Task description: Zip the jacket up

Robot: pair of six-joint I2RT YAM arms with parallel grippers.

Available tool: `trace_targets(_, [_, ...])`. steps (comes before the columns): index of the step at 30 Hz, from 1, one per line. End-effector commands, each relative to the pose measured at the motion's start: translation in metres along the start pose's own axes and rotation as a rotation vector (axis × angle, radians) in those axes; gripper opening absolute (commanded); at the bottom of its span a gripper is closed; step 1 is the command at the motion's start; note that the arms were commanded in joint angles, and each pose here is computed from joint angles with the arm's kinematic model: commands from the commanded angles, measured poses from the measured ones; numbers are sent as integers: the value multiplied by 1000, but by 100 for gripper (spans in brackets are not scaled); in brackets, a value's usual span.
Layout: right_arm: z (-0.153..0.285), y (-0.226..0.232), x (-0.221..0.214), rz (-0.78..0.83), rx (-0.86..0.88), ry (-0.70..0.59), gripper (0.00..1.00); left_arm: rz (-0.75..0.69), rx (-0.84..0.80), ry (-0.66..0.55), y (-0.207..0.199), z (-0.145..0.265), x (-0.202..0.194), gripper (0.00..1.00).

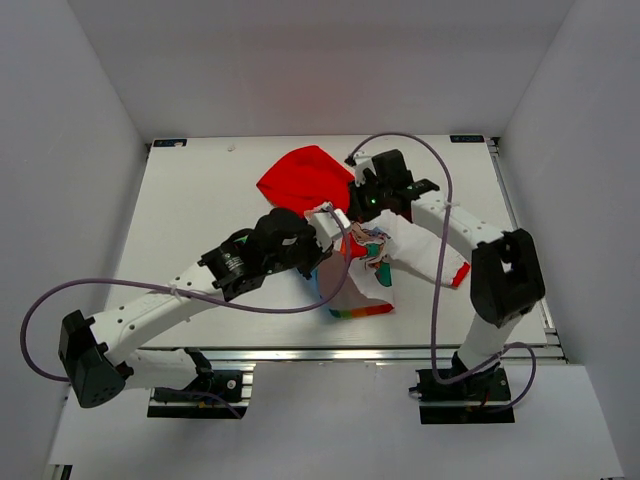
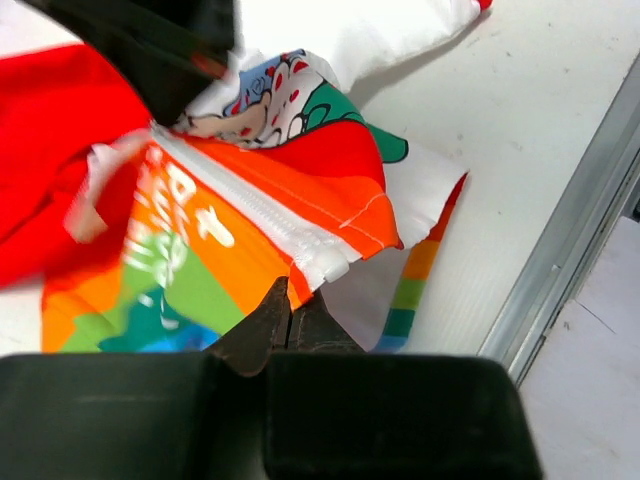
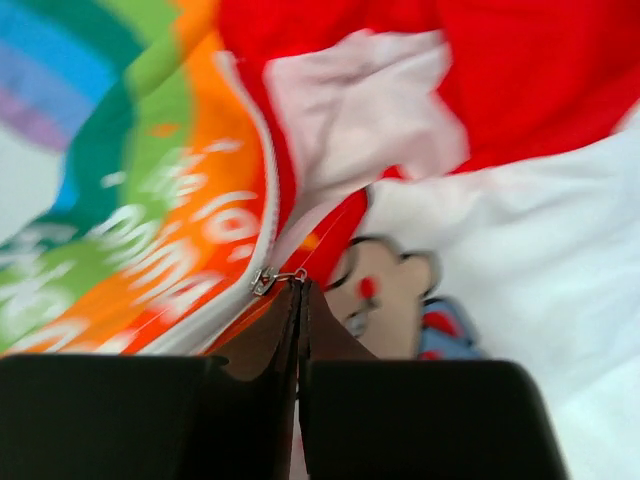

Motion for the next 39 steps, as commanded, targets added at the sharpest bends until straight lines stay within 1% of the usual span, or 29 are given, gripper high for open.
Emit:
trace_targets(1, [-4, -51, 71, 14, -186, -211, 0, 64, -52, -50, -15, 9, 4, 0])
trace_targets(2, [-13, -70, 75, -5, -214, -210, 0, 87, -67, -50, -19, 8, 2, 0])
trace_targets(3, [-15, -77, 84, -7, -226, -230, 0, 101, -86, -40, -24, 8, -2, 0])
trace_targets(4, [-13, -80, 109, 1, -241, -290, 0, 118, -105, -27, -30, 6, -8, 0])
trace_targets(5, [-23, -100, 111, -18, -267, -286, 0, 144, -122, -12, -35, 6, -12, 0])
trace_targets(6, [-25, -106, 122, -11, -278, -309, 0, 172, -145, -2, -41, 7, -15, 0])
trace_targets(7, [-20, -110, 148, 0, -299, -381, 0, 212, -189, 7, -52, 8, -20, 0])
trace_targets(9, [-33, -131, 158, -2, -326, -405, 0, 252, -240, 17, -64, 10, -26, 0])
trace_targets(13, [-40, -166, 195, -16, -428, -548, 0, 350, -320, 58, -89, 12, -44, 0])
trace_targets(14, [-49, -182, 195, -29, -448, -544, 0, 386, -373, 72, -102, 14, -50, 0])
trace_targets(15, [-42, -180, 215, -26, -435, -586, 0, 404, -398, 68, -107, 14, -50, 0])
trace_targets(16, [-44, -179, 220, -59, -404, -601, 0, 436, -422, 81, -113, 15, -53, 0])
trace_targets(18, [-47, -176, 229, -45, -369, -625, 0, 473, -437, 129, -123, 16, -69, 0])
trace_targets(20, [-40, -164, 233, -46, -330, -634, 0, 504, -441, 167, -129, 16, -80, 0])
trace_targets(22, [-43, -150, 218, -35, -256, -584, 0, 525, -412, 212, -129, 16, -91, 0])
trace_targets(23, [-25, -134, 224, -9, -224, -599, 8, 535, -400, 231, -129, 15, -95, 9])
trace_targets(24, [-21, -128, 218, -2, -205, -584, 19, 539, -371, 264, -127, 16, -101, 25])
trace_targets(25, [-24, -126, 195, -20, -186, -535, 62, 549, -358, 268, -124, 15, -99, 87])
trace_targets(26, [0, -108, 200, -10, -162, -562, 86, 553, -353, 282, -124, 15, -100, 98])
trace_targets(27, [7, -104, 192, -12, -159, -553, 89, 558, -343, 288, -122, 14, -100, 98])
trace_targets(29, [34, -94, 169, -58, -179, -555, 89, 579, -335, 299, -121, 15, -97, 98])
trace_targets(30, [43, -96, 161, -102, -212, -565, 89, 587, -310, 311, -118, 16, -98, 98])
trace_targets(31, [60, -93, 142, -132, -235, -556, 89, 612, -282, 315, -114, 16, -95, 98])
trace_targets(32, [69, -93, 133, -161, -263, -559, 89, 631, -238, 352, -110, 19, -101, 98])
trace_targets(33, [85, -94, 113, -210, -310, -562, 89, 672, -137, 390, -97, 22, -104, 98])
trace_targets(34, [94, -95, 106, -232, -335, -580, 89, 695, -71, 376, -87, 21, -99, 98])
trace_targets(36, [108, -102, 77, -311, -410, -567, 89, 731, 73, 438, -70, 30, -109, 98])
trace_targets(37, [120, -100, 58, -337, -428, -573, 89, 780, 227, 463, -48, 37, -111, 98])
trace_targets(39, [133, -106, 33, -396, -499, -559, 89, 823, 332, 496, -28, 41, -115, 98])
Point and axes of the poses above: each gripper's point midway between its finger pads, its own z axis back along the fingers, its own y axis along the line the jaws close on, x = y × z, the point moved 1 cm from there along z, back along the fingers, and after that the axes turned 15 degrees about -z, right-handed, at the moved point
